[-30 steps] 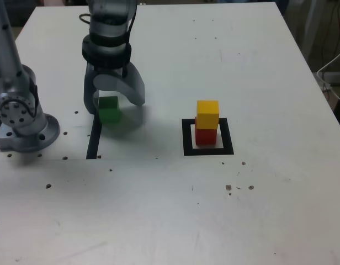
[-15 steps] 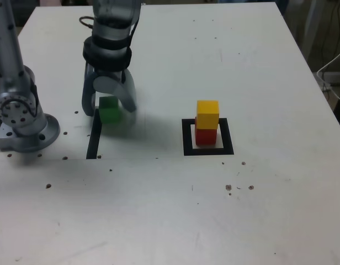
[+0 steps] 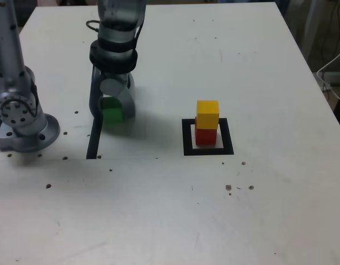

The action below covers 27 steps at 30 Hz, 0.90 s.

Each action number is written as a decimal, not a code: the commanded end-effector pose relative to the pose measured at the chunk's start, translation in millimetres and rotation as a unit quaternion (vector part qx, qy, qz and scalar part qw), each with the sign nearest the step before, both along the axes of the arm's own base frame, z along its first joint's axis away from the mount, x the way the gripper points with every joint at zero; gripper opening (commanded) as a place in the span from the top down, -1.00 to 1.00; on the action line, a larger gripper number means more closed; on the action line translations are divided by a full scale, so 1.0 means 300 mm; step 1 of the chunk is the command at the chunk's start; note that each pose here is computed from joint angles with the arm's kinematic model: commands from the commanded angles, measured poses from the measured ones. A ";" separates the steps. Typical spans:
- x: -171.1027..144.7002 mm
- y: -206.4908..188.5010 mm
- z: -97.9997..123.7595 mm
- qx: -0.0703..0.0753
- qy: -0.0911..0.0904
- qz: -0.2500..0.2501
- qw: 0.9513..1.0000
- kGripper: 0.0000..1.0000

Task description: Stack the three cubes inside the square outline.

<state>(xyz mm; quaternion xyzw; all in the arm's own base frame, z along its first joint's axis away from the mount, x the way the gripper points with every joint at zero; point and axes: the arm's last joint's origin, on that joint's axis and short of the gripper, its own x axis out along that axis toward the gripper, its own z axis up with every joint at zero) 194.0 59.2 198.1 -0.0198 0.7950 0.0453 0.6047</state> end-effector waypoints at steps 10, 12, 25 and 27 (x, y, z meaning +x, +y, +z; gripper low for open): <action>0.002 -0.012 0.045 -0.005 -0.002 -0.017 1.000 0.70; 0.011 -0.018 0.064 -0.005 -0.006 -0.026 1.000 0.70; 0.127 -0.055 0.272 -0.010 -0.046 -0.070 0.996 0.70; 0.154 -0.060 0.306 -0.009 -0.052 -0.073 0.996 0.70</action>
